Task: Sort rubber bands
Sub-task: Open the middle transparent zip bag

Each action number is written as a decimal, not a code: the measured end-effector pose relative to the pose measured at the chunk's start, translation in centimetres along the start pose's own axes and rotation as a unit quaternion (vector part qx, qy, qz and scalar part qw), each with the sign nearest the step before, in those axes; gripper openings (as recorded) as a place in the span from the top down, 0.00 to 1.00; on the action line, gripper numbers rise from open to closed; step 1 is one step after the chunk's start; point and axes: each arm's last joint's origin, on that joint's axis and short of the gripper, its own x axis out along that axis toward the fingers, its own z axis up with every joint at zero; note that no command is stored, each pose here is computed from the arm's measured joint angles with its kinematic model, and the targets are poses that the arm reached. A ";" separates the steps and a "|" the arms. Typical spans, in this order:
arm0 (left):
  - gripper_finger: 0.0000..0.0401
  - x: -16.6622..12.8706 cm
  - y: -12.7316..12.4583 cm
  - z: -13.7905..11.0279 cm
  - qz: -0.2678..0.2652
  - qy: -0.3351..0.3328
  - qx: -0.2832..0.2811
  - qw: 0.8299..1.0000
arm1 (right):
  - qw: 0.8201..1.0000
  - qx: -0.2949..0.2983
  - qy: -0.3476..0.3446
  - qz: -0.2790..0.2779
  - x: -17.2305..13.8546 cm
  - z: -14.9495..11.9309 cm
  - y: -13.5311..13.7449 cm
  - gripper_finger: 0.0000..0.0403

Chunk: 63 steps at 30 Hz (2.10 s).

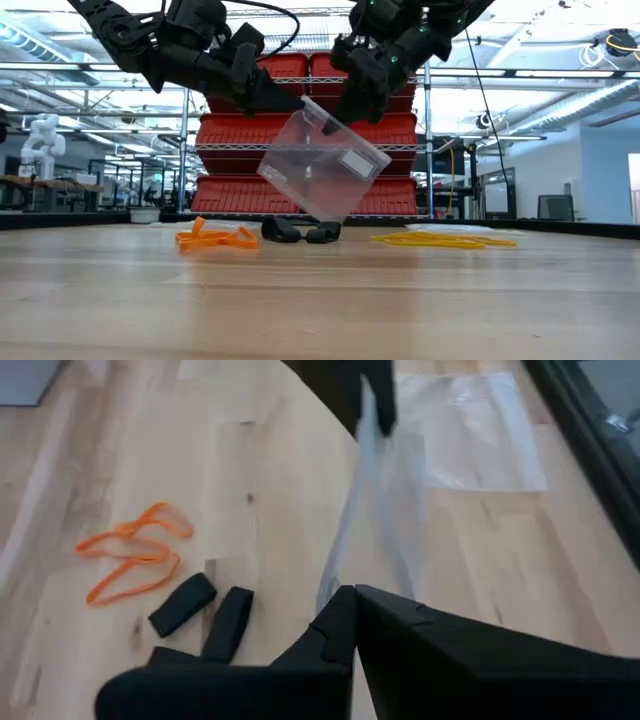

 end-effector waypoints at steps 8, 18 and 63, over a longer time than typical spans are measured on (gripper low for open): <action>1.00 0.1 -0.9 -0.1 0.007 0.010 0.002 1.000 | 0.999 0.030 -0.031 -0.015 0.5 -2.1 -0.6 1.00; 1.00 0.6 -1.9 -0.6 0.004 0.024 -0.009 1.000 | 0.992 -0.028 -0.125 0.003 1.6 -4.1 1.4 1.00; 1.00 1.4 -2.8 1.2 0.037 -0.051 -0.049 0.997 | 0.985 0.003 -0.167 -0.033 2.5 -3.4 0.7 0.80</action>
